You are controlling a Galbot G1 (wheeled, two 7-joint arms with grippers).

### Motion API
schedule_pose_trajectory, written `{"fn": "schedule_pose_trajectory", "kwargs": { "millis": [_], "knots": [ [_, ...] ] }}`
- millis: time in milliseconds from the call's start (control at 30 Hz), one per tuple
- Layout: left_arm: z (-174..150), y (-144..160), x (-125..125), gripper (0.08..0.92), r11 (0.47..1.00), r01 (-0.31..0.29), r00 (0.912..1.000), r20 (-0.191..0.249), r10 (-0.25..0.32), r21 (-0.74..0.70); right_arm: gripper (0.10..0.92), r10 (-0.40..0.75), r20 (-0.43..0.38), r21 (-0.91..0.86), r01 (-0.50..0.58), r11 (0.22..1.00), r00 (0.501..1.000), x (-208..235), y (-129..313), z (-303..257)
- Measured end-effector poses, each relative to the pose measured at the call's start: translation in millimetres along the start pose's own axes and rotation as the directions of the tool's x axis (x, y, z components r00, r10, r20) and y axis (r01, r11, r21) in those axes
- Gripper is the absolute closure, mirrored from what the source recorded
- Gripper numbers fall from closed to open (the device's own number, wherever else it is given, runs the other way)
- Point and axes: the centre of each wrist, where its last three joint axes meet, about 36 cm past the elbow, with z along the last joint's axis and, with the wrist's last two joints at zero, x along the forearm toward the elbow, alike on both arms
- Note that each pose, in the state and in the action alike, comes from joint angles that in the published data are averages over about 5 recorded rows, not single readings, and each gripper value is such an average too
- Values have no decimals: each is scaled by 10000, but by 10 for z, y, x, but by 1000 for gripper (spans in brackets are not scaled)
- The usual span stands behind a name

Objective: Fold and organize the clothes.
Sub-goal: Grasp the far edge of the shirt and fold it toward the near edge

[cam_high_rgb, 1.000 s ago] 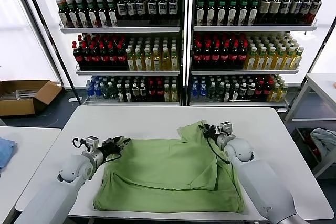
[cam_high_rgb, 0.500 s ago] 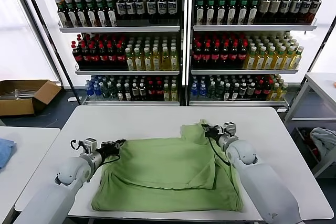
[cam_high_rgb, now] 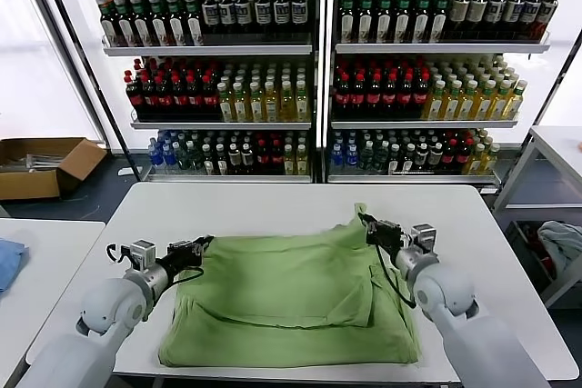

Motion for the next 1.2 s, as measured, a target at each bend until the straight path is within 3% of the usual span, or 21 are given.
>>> {"fn": "schedule_pose_trajectory", "kwargs": {
  "millis": [267,533,833,1200],
  "knots": [
    [139,-236,463,908,9993,-10,10000,-15,9,-371,917,334,-118,-191,-336,9993,9994,698,116,159],
    [447,-452,800,901,9976,139,9979,-624,-182,-682,894,607,-881,-247,-631,9977,9943,1175,290,426],
    [562,-531,1055,675,9943,373,9955,-828,-456,-997,652,1038,-572,-154,-1048,9944,9930,1338,202,407],
    [576,-470,1345,354,9897,1343,9907,-141,-1351,-497,331,2426,938,496,-2479,9675,9656,1442,-469,220]
  ]
}}
